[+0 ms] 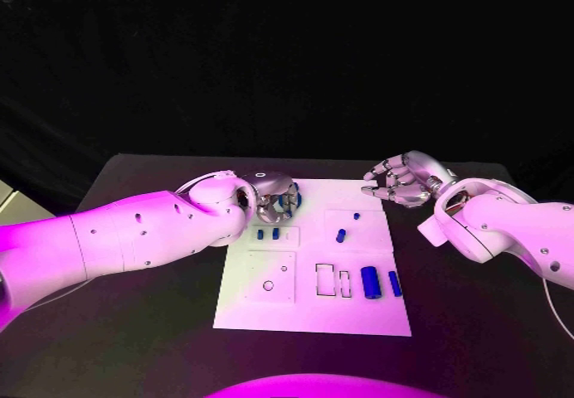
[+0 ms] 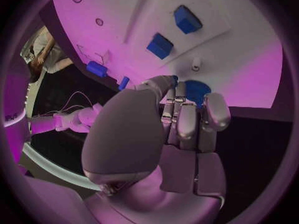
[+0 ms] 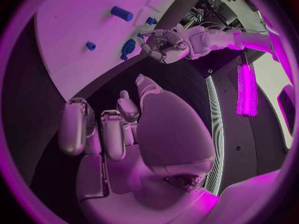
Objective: Assemble the parts on the task board
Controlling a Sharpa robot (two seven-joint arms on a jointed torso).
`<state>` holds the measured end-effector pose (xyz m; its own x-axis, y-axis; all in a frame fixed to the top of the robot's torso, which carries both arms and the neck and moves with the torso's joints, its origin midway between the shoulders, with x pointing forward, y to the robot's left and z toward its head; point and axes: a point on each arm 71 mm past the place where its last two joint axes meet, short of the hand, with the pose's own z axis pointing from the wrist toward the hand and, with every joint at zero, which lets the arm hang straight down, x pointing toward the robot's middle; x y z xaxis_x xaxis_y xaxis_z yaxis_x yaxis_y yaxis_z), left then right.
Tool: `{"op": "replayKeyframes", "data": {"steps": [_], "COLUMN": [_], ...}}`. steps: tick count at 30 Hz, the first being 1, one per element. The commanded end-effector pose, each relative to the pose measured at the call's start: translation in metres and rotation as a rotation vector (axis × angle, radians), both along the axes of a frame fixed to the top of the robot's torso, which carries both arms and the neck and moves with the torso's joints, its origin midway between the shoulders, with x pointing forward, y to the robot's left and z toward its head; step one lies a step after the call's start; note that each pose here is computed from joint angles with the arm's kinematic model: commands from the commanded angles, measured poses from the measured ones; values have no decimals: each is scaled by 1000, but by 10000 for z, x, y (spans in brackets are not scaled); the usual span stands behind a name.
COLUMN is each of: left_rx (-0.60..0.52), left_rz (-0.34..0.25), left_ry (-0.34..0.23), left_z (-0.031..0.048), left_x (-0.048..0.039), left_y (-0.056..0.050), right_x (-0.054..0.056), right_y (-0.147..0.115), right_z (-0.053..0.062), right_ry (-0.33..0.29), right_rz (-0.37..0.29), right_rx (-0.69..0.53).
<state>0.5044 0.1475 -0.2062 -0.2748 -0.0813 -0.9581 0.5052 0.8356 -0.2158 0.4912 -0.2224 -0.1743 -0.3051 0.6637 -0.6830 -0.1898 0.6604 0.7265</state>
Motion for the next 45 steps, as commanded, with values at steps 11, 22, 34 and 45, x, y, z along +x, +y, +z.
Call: {"op": "replayKeyframes", "data": {"steps": [11, 22, 34, 45], "left_rx": [-78, -71, -56, -43], "left_rz": [30, 87, 98, 95], "left_ry": [81, 92, 106, 134], "left_z": [174, 166, 103, 37], "left_x": [-50, -9, 31, 37], "left_y": [219, 449, 456, 454], "right_x": [-10, -12, -11, -13], "right_y": [-12, -23, -19, -22], "right_z": [4, 5, 5, 6], "right_ry": [-7, -7, -7, -8], "right_rz": [11, 8, 9, 9], "right_rx": [-5, -5, -5, -6]}}
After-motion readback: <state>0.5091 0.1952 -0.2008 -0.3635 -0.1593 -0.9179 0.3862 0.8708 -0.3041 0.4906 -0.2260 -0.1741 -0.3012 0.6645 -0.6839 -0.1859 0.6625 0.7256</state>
